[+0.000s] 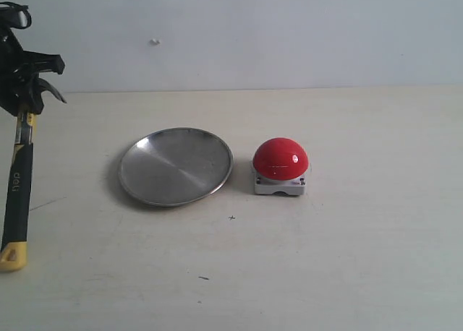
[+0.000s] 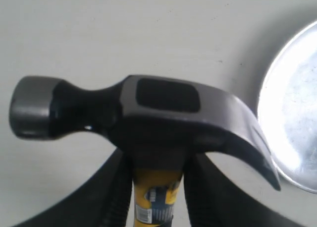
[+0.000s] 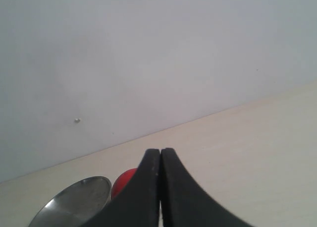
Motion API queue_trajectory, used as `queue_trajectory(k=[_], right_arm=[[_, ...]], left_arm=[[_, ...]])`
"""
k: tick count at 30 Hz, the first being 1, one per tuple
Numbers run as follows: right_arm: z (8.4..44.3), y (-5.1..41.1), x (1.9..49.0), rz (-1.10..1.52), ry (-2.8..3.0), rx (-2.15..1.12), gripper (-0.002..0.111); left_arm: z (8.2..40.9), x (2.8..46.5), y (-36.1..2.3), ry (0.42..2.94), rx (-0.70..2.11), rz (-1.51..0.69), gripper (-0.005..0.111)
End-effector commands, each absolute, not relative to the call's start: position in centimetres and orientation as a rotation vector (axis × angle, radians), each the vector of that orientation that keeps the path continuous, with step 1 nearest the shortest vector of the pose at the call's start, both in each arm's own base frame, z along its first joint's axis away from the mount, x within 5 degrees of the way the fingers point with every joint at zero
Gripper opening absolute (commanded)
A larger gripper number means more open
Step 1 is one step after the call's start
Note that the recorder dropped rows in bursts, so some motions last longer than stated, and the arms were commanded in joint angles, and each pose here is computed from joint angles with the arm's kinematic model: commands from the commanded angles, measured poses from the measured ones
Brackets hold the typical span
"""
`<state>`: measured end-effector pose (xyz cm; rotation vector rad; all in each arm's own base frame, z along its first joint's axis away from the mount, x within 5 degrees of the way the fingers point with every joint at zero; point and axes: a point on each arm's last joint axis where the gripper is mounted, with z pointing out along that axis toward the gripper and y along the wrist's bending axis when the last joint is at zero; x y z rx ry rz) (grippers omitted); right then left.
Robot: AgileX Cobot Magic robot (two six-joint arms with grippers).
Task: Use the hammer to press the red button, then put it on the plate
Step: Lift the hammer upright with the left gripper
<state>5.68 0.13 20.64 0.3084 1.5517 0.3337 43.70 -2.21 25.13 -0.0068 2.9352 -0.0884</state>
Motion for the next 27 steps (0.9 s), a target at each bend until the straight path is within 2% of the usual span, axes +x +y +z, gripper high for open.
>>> queue_trajectory(k=[1,27], right_arm=[[20.60,0.10,5.65,0.321,1.543,0.298,0.000],[20.60,0.10,5.65,0.321,1.543,0.298,0.000]], left_arm=[[26.64,43.53,-2.22,2.892,0.005,-0.106,0.000],[26.38,43.83,-1.94,2.892,0.067,-0.105,0.000]])
